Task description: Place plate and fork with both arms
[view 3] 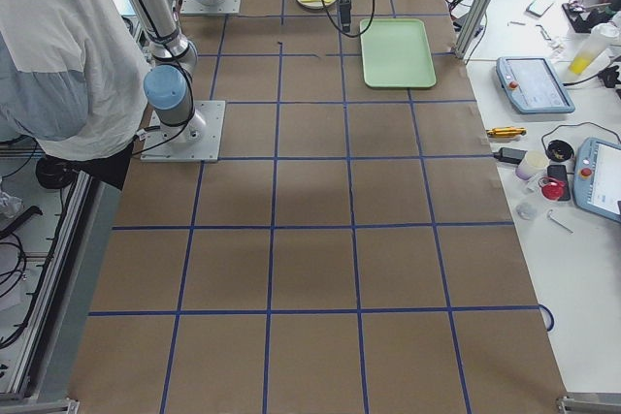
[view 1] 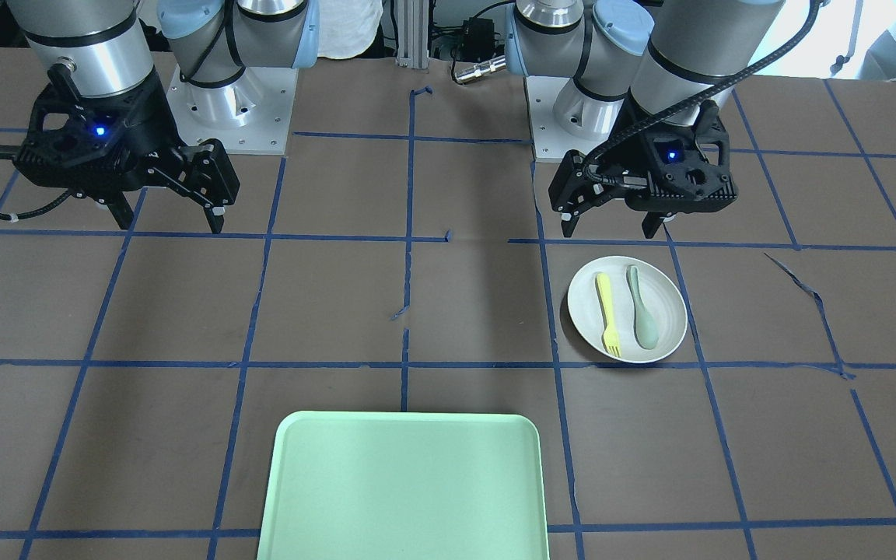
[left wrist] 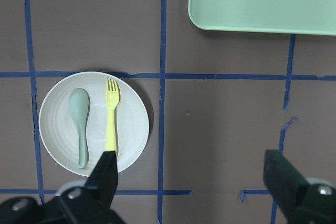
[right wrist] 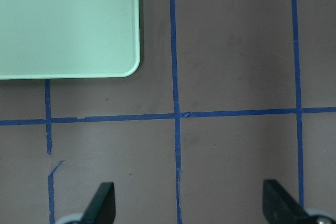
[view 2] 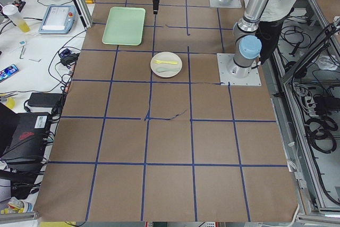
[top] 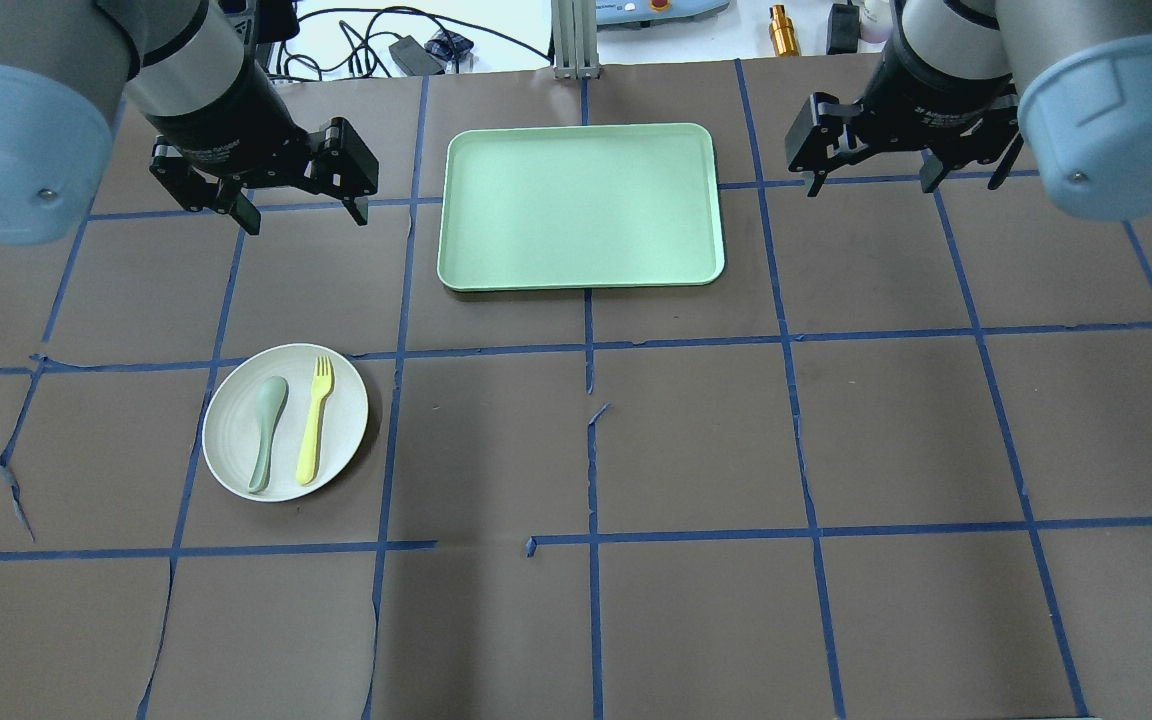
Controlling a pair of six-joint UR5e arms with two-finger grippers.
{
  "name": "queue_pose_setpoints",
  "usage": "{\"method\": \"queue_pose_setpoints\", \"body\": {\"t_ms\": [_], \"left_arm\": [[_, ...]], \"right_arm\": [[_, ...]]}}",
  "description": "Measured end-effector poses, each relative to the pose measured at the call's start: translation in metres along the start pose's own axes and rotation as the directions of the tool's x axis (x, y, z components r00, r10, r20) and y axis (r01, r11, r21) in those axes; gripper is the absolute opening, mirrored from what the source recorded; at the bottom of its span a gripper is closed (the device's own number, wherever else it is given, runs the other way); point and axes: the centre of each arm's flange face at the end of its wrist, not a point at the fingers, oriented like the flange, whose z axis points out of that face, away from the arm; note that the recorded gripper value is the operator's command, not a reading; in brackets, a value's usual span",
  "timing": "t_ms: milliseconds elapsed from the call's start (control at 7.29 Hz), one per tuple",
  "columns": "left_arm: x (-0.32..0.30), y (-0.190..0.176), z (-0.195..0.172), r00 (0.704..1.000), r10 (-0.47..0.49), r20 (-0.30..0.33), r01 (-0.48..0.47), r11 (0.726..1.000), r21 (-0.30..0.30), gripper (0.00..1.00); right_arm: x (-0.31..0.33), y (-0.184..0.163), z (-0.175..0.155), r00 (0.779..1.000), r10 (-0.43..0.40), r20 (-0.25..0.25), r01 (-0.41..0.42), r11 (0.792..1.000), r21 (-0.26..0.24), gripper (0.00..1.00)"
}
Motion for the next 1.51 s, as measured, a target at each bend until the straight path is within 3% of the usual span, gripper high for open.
{"method": "queue_pose_setpoints", "body": {"t_ms": [1510], "left_arm": [[-0.004, -0.010, 0.008, 0.999, -0.002, 0.033, 0.002, 1.000, 0.021, 1.00]], "right_arm": [[-0.001, 0.001, 0.002, 1.000, 0.003, 0.008, -0.003, 1.000, -0.004, 1.00]]}}
